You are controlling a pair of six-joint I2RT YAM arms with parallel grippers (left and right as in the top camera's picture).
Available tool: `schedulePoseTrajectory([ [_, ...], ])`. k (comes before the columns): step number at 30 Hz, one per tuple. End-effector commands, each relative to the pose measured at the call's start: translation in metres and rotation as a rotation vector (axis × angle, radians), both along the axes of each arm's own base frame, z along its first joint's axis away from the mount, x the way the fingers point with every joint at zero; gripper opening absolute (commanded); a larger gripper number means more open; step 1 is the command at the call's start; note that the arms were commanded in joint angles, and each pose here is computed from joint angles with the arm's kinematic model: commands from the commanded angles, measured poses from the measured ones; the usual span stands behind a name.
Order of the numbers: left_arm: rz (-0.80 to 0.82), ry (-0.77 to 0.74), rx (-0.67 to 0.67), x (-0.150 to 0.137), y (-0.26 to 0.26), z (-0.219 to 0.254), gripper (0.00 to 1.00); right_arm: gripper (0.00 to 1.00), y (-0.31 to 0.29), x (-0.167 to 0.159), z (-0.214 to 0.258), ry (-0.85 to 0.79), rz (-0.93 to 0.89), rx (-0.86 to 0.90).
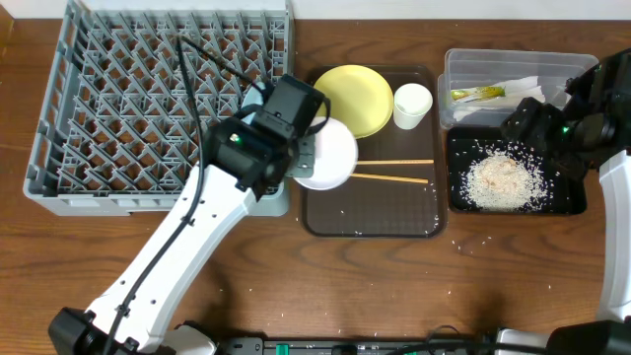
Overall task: Sort waste into correct bins and load items into the dishwasher
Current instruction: 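Lower the left gripper and grasp the pale pink bowl's rim, then lift the pink bowl and carry it left into the dish rack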
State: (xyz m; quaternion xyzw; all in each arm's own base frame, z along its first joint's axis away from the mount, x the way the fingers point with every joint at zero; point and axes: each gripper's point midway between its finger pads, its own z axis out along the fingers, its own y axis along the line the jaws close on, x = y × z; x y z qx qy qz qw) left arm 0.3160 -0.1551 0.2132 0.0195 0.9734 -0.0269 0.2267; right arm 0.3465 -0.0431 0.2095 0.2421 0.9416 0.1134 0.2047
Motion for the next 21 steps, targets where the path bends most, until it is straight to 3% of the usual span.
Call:
schedulePoseTrajectory([
  [1,0.068,-0.007,0.092,0.007,0.026,-0.004,0.08,0.99,0.0,0.001,0.007,-0.019,0.002,0.0],
  [21,0.109,0.018,0.184,0.011,0.044,-0.016,0.07,0.99,0.0,0.001,0.007,-0.019,0.002,0.0],
])
